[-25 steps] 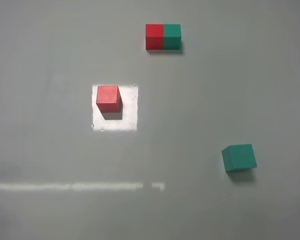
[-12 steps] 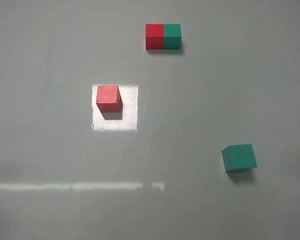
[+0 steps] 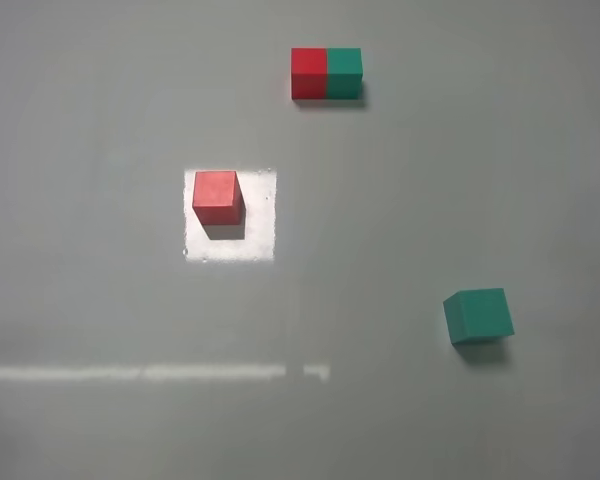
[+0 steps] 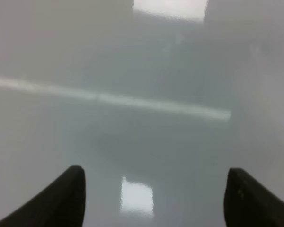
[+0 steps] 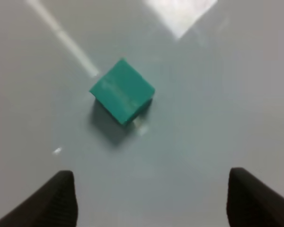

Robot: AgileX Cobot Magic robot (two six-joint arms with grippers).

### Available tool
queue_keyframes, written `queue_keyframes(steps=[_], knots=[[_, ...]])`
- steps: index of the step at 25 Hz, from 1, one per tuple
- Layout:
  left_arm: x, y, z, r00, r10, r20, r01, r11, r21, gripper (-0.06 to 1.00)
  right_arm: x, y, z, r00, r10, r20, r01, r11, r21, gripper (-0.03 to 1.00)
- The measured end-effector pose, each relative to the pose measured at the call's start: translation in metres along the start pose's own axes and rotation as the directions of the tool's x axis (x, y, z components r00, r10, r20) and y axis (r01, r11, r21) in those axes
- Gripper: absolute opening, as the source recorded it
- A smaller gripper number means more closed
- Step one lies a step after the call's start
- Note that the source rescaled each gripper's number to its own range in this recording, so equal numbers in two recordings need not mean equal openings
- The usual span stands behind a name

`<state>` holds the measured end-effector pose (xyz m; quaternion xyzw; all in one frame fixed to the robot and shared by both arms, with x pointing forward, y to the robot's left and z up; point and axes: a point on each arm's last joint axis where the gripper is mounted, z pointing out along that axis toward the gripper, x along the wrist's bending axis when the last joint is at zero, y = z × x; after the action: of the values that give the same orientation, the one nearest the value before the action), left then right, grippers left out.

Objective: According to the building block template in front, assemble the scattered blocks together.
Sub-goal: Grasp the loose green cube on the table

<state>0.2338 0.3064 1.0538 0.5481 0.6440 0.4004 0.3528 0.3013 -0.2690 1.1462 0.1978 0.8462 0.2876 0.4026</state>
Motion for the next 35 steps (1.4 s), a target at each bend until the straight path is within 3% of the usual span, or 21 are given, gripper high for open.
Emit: queue_keyframes(steps=[4, 14, 19, 27, 28, 32, 35], knots=[[0.000, 0.000, 0.000, 1.000, 0.000, 0.000, 0.000, 1.000, 0.000, 0.53, -0.006, 0.004, 0.011, 0.992, -0.116, -0.041, 0.115, 0.993, -0.021, 0.69], [0.000, 0.000, 0.000, 1.000, 0.000, 0.000, 0.000, 1.000, 0.000, 0.53, -0.033, 0.016, 0.052, 0.962, -0.215, -0.169, 0.212, 0.977, -0.037, 0.69], [0.000, 0.000, 0.000, 1.000, 0.000, 0.000, 0.000, 1.000, 0.000, 0.53, -0.034, 0.032, 0.064, 0.921, -0.316, -0.229, 0.309, 0.949, -0.067, 0.69], [0.000, 0.000, 0.000, 1.000, 0.000, 0.000, 0.000, 1.000, 0.000, 0.53, -0.024, 0.037, 0.088, 0.848, -0.426, -0.316, 0.441, 0.897, -0.027, 0.69], [0.000, 0.000, 0.000, 1.000, 0.000, 0.000, 0.000, 1.000, 0.000, 0.53, -0.022, 0.039, 0.092, 0.841, -0.439, -0.316, 0.455, 0.890, -0.027, 0.71], [0.000, 0.000, 0.000, 1.000, 0.000, 0.000, 0.000, 1.000, 0.000, 0.53, -0.019, 0.045, 0.108, 0.831, -0.473, -0.291, 0.498, 0.867, 0.011, 0.93], [0.000, 0.000, 0.000, 1.000, -0.001, 0.000, 0.001, 1.000, 0.000, 0.53, -0.015, 0.050, 0.114, 0.830, -0.478, -0.287, 0.501, 0.865, 0.006, 0.98]])
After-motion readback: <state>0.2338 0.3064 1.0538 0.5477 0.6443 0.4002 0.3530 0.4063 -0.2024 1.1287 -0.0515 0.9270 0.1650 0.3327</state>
